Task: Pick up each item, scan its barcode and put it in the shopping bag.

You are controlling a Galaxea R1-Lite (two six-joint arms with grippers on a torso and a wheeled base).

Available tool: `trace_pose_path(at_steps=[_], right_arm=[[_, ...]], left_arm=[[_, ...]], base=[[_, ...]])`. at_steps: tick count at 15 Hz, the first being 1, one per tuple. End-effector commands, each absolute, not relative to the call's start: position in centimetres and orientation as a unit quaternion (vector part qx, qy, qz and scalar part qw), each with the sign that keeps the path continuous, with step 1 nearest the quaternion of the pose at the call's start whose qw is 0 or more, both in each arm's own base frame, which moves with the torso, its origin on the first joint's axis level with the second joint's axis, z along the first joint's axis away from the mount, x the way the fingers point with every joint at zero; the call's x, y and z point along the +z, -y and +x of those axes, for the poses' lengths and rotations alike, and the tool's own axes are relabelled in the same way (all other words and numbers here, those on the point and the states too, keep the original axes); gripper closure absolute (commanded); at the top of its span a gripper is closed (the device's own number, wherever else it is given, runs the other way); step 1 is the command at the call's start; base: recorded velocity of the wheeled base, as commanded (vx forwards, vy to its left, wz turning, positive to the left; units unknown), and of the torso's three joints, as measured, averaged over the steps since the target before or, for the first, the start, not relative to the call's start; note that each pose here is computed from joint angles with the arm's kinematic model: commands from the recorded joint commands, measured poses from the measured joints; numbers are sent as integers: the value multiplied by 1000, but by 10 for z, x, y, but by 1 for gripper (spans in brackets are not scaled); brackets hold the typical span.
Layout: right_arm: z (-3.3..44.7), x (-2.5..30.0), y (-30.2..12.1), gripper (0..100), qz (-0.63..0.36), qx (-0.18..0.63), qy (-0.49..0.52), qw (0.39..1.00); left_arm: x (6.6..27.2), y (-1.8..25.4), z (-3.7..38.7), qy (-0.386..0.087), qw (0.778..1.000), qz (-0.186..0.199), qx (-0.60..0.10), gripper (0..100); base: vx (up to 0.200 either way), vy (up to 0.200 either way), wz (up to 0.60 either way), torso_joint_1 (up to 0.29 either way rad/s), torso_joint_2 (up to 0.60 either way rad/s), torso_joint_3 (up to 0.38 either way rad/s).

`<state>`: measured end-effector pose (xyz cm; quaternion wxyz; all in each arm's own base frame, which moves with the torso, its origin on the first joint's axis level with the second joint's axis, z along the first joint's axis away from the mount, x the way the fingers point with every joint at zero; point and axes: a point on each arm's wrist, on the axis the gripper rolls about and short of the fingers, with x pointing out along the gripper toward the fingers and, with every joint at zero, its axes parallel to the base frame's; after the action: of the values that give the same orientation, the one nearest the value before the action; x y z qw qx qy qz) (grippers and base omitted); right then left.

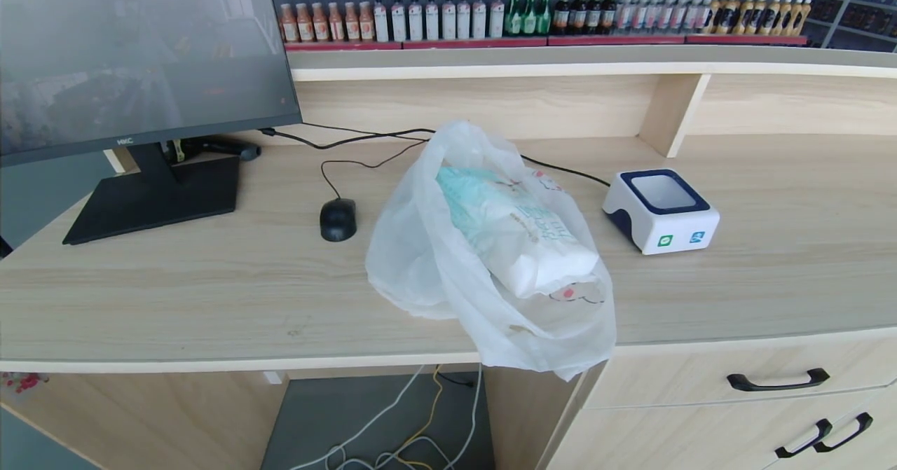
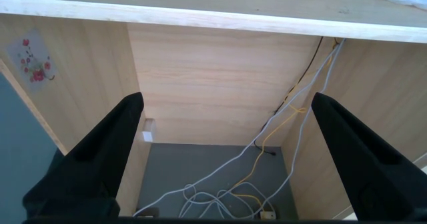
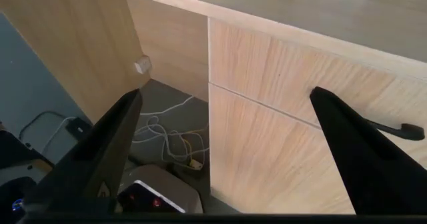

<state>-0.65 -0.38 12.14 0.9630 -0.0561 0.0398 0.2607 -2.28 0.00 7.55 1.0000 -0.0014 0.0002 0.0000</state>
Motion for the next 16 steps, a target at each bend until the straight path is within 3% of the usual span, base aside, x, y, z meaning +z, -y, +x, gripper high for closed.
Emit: trace_pose_path(at_steps=[1, 6, 9, 12, 16], right_arm=[[-25, 113, 14, 0, -44, 267, 26, 962], [-22, 81, 12, 0, -70, 261, 23, 963], [-23, 81, 10, 0, -70, 226, 19, 972], [-15, 83, 5, 0, -76, 179, -42, 980], [-5, 85, 0, 0, -65, 45, -114, 990]], left_arm=[[75, 0, -23, 0, 1000, -2, 0, 0], [75, 0, -23, 0, 1000, -2, 0, 0], [75, 0, -23, 0, 1000, -2, -1, 0], [75, 0, -23, 0, 1000, -2, 0, 0], [75, 0, -23, 0, 1000, -2, -1, 0]], base=[[0, 0, 0, 0, 0, 0], [0, 0, 0, 0, 0, 0], [0, 0, 0, 0, 0, 0], [0, 0, 0, 0, 0, 0], [0, 0, 0, 0, 0, 0]])
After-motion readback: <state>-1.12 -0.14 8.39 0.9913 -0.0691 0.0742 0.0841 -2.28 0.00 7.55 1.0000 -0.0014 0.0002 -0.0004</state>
